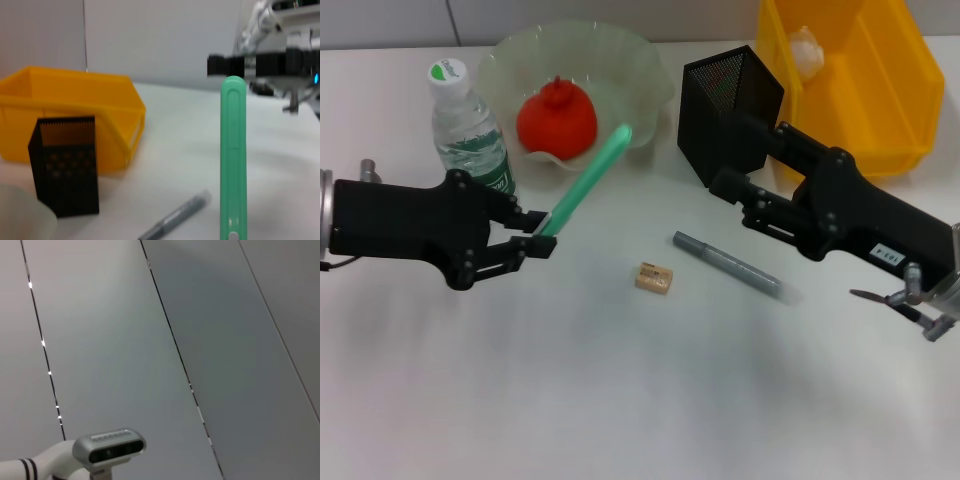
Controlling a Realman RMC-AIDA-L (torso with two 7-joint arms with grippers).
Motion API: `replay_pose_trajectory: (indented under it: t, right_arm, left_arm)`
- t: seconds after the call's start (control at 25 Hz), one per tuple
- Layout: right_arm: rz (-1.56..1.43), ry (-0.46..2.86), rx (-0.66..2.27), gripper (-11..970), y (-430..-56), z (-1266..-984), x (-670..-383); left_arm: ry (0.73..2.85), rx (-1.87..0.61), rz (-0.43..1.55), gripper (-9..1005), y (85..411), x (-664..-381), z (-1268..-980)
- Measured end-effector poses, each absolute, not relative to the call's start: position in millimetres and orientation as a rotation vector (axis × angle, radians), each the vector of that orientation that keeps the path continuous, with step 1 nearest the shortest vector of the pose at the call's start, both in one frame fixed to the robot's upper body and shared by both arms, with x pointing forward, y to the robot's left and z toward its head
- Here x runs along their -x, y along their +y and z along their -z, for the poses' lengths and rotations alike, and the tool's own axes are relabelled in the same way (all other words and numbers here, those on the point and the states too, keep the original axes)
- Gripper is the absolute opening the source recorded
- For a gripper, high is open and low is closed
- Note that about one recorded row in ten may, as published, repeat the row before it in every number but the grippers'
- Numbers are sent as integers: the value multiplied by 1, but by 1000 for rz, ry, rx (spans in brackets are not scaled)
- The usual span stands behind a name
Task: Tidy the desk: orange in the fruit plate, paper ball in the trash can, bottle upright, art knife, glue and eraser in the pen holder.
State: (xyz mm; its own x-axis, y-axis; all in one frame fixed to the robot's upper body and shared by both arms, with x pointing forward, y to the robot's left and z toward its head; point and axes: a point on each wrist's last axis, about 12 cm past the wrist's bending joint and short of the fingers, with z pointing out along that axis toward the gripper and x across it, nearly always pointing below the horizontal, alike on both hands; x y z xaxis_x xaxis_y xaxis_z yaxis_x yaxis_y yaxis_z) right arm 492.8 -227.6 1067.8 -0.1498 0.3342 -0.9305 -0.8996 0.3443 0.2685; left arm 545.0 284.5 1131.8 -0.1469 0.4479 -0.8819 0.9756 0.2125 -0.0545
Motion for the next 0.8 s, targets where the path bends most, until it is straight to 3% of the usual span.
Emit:
replay_pose_trajectory:
  t: [0.48,0.8]
  right_arm:
    - [-1376,1349,624,765,-246,-1092,-511]
    - [-1525,1491,704,764,-249,-1124,-545]
  left_arm:
    - [1801,-1615,748,247,274,-552,-1150]
    - [1812,-1768,646,252,263,-555,-1162]
